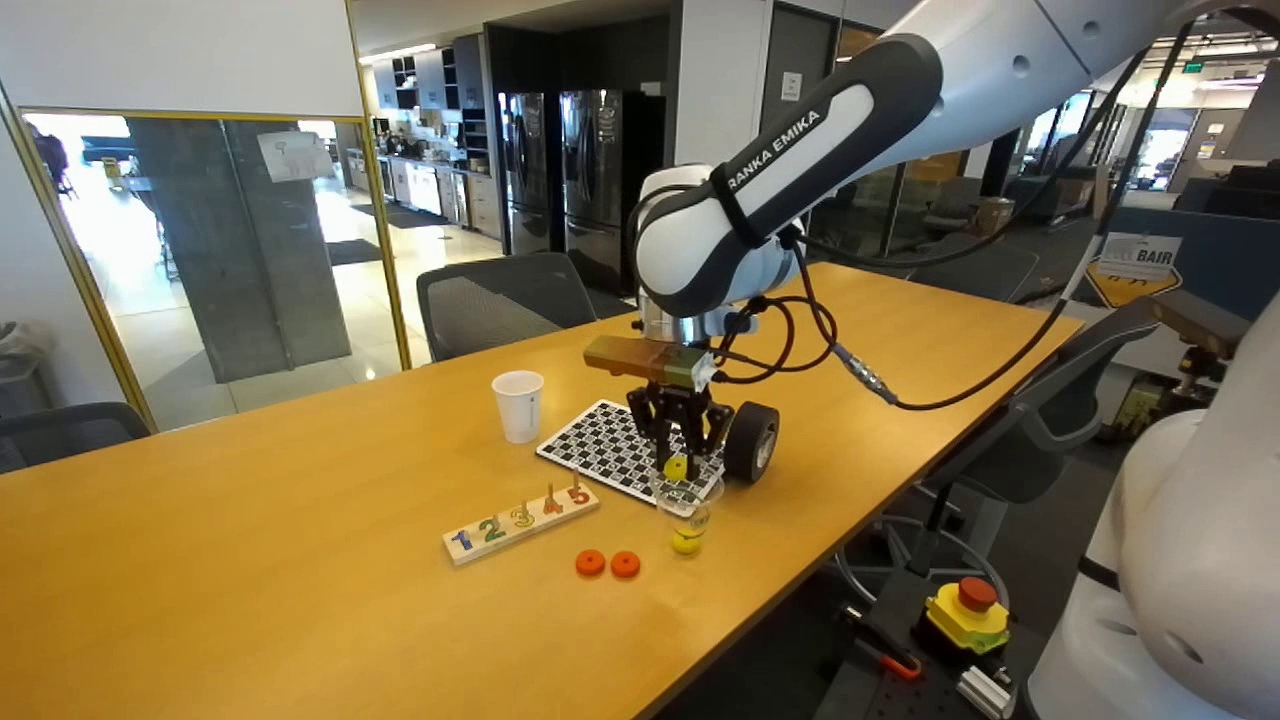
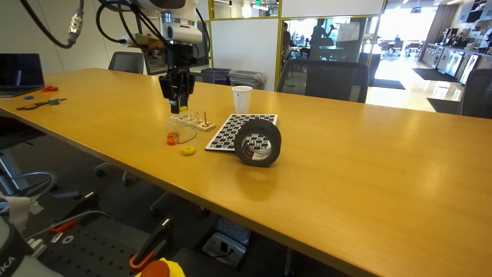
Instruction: Put the yellow coins in the transparent cup and the orange coins in the white cup
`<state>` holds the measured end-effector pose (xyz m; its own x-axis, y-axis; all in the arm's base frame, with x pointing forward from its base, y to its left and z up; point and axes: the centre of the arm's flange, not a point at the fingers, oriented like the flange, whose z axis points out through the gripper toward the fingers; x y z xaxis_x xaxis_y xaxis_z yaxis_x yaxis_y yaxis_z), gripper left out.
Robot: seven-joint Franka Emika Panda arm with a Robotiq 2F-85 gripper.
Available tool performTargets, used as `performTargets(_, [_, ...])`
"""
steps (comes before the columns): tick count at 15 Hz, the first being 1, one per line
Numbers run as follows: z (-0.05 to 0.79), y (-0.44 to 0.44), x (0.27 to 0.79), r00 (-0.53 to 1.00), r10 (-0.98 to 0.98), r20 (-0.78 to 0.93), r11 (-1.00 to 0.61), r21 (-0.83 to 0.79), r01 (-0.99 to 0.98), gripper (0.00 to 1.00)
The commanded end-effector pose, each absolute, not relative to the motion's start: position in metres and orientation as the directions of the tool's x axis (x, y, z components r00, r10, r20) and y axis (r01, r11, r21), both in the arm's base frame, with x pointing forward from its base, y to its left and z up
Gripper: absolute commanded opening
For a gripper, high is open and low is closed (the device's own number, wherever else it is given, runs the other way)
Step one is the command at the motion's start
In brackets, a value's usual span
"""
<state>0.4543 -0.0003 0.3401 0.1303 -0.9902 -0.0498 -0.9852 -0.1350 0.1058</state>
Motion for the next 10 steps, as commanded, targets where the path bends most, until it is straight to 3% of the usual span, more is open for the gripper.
performTargets(1, [0.3413, -0.0057, 0.4484, 0.13, -0.99, -0.062, -0.135, 0.094, -0.986, 0.17])
performTargets(3, [0.339, -0.0068, 0.4494, 0.132, -0.989, -0.065, -0.138, 0.094, -0.986, 0.17])
performTargets(4, [0.3383, -0.0068, 0.4501, 0.134, -0.989, -0.068, -0.14, 0.092, -0.986, 0.67])
performTargets(6, [0.3372, -0.0069, 0.4518, 0.141, -0.987, -0.073, -0.148, 0.088, -0.985, 0.73])
performTargets(10, [0.3376, -0.0051, 0.4534, 0.15, -0.986, -0.076, -0.156, 0.088, -0.984, 1.0])
